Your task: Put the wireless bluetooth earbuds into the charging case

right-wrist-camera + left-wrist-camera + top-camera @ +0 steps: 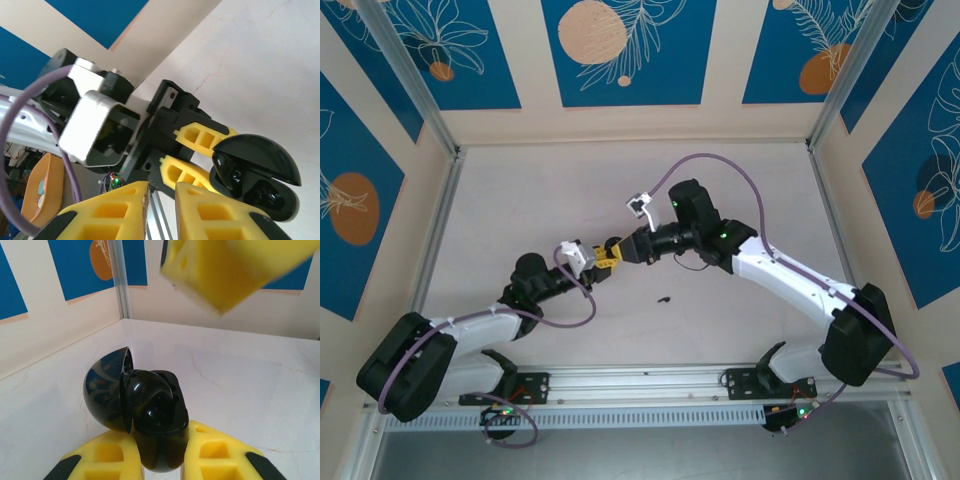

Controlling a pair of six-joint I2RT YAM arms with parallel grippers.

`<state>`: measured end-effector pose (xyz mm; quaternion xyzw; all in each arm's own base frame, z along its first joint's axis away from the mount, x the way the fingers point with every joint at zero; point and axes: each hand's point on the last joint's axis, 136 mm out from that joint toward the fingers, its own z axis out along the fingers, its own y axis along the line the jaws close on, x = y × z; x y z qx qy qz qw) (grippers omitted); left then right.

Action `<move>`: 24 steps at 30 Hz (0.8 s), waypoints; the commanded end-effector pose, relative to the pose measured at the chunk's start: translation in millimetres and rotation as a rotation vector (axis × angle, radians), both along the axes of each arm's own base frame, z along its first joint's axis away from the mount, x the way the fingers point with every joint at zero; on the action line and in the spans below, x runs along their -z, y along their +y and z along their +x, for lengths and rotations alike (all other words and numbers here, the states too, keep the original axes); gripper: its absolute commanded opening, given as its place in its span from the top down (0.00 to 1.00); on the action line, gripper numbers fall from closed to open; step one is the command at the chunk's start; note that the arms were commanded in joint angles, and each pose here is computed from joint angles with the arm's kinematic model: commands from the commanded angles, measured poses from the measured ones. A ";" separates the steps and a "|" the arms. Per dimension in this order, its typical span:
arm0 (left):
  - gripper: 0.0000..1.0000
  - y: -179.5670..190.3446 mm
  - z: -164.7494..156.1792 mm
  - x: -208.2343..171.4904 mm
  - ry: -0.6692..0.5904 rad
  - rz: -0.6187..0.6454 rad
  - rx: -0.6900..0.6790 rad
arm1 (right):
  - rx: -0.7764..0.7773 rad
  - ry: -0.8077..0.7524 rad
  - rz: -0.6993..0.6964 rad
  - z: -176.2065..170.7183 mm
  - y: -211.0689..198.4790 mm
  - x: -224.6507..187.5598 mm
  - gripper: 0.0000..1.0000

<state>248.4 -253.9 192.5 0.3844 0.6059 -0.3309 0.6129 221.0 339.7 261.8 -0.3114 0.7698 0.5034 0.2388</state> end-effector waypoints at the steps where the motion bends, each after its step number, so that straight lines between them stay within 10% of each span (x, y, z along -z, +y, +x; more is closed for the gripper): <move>1: 0.85 -4.8 -3.7 -18.6 -0.061 -0.021 0.028 | 0.024 0.001 -0.037 1.3 -9.7 1.2 0.77; 24: 0.86 -5.2 -6.9 -19.3 -0.060 -0.017 0.041 | -0.018 0.007 -0.107 17.2 14.8 14.2 0.79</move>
